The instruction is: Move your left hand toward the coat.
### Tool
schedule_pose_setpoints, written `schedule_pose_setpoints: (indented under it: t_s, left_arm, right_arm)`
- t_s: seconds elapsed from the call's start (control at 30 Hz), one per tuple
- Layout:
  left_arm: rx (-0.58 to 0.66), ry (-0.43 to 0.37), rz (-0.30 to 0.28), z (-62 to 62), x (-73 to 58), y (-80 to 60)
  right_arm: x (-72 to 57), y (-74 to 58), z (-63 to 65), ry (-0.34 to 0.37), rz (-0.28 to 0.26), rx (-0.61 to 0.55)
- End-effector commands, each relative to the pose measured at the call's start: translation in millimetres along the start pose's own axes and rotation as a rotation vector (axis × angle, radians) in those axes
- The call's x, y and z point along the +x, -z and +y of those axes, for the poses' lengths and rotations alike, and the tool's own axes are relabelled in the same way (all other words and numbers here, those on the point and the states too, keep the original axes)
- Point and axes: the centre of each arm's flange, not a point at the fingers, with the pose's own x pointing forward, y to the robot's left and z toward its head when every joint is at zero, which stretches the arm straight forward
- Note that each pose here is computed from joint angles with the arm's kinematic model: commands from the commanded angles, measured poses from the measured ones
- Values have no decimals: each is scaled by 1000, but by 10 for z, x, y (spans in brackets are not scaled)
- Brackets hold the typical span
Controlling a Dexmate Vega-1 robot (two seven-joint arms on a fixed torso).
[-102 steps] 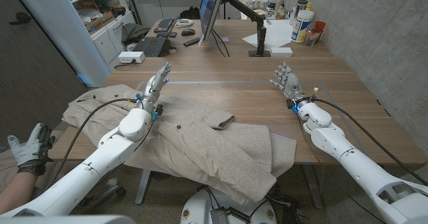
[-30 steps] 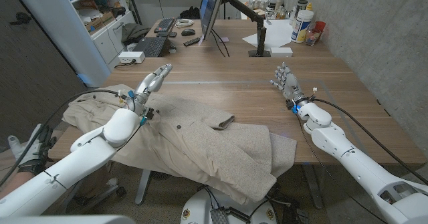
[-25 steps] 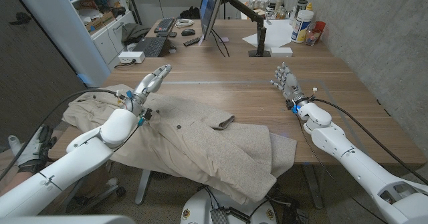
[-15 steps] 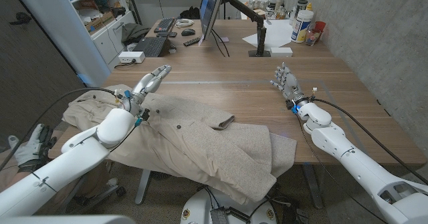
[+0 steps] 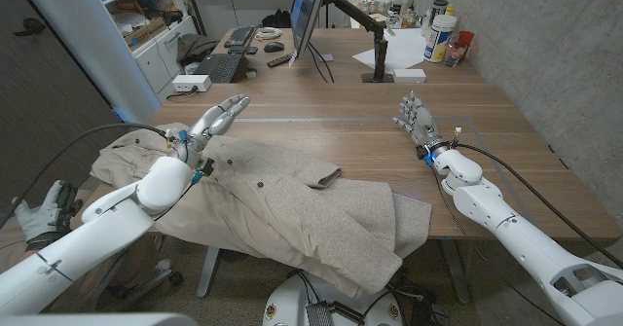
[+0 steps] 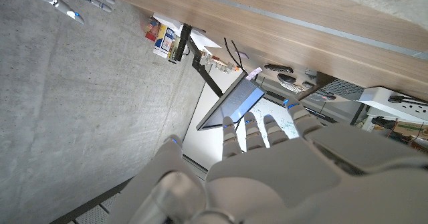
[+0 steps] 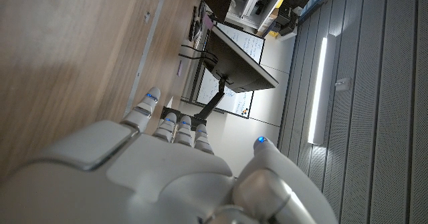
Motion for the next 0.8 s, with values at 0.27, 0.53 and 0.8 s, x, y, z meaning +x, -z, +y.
schedule_pose_setpoints:
  t_s: [0.27, 0.53, 0.8]
  left_arm:
    - [168, 15, 4, 55, -49, -72]
    - [189, 38, -7, 32, -53, -86]
    - [172, 51, -50, 53, -85, -90]
  right_arm:
    - [4, 7, -8, 6, 1, -9]
    - [4, 6, -8, 9, 3, -13]
    - [8, 5, -10, 10, 2, -17]
